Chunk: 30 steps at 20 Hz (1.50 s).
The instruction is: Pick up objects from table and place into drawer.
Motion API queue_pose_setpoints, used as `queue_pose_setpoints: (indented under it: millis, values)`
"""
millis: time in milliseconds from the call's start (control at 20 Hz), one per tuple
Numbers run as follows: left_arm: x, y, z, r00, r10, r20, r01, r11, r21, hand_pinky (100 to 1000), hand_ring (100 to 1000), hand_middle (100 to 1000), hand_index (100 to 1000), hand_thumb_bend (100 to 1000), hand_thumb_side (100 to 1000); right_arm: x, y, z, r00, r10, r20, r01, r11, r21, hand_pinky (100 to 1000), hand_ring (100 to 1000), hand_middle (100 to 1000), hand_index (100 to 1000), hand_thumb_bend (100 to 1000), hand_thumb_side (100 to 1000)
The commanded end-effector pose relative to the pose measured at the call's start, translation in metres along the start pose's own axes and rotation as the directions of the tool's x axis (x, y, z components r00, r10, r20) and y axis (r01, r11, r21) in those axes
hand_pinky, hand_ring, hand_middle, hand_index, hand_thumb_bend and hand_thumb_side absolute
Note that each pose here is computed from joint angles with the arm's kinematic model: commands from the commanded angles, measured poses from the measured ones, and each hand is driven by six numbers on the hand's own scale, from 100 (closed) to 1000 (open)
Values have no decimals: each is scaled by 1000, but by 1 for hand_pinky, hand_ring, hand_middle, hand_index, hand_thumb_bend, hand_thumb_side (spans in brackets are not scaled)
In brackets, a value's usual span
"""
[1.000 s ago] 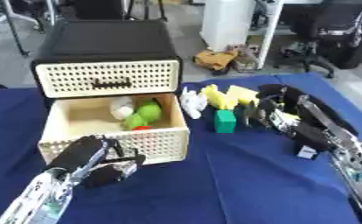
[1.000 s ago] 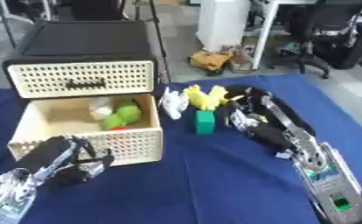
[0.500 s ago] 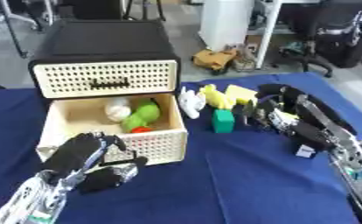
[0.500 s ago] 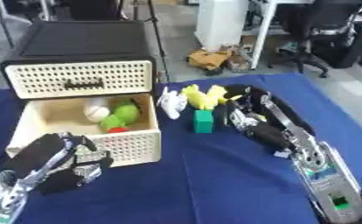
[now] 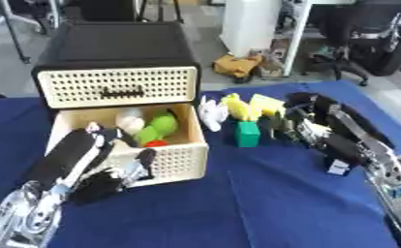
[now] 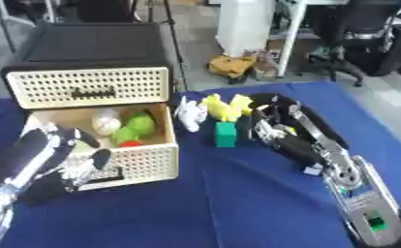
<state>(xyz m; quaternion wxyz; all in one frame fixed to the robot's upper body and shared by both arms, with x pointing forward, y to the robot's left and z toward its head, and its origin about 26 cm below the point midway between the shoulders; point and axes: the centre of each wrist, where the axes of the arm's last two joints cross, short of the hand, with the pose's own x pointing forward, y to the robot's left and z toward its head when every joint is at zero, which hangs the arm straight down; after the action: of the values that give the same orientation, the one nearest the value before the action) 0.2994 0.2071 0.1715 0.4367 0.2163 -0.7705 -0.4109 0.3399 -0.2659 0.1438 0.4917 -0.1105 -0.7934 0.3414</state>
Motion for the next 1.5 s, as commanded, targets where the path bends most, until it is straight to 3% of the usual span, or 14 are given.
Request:
queue_pose_setpoints:
  millis: [50,300,700,950,1500]
  values:
    - [-1,23,5,991,131,40,-135,986,98,100,100,100,650,390,967,-4,-15,-2,997,67,-32,-68,998,-17,605,716,755,884,100,673]
    - [-13,36,13,955,290,57,-295,935,199,100,100,100,649,388,969,-24,-24,-8,984,130,-120,-130,991,7,612,723,766,890,100,670]
    - [-27,33,21,933,359,21,-354,906,231,100,100,100,648,370,996,-56,-33,-11,944,216,-251,-207,976,63,665,804,821,914,100,682]
    - [-32,30,23,929,371,7,-362,902,237,100,100,100,649,370,1000,-75,-40,-7,882,323,-342,-297,946,127,758,887,869,938,100,624]
    - [-41,24,28,927,372,-38,-354,905,236,100,100,100,649,366,1000,-93,-59,12,748,473,-465,-452,877,164,822,924,895,953,100,594]
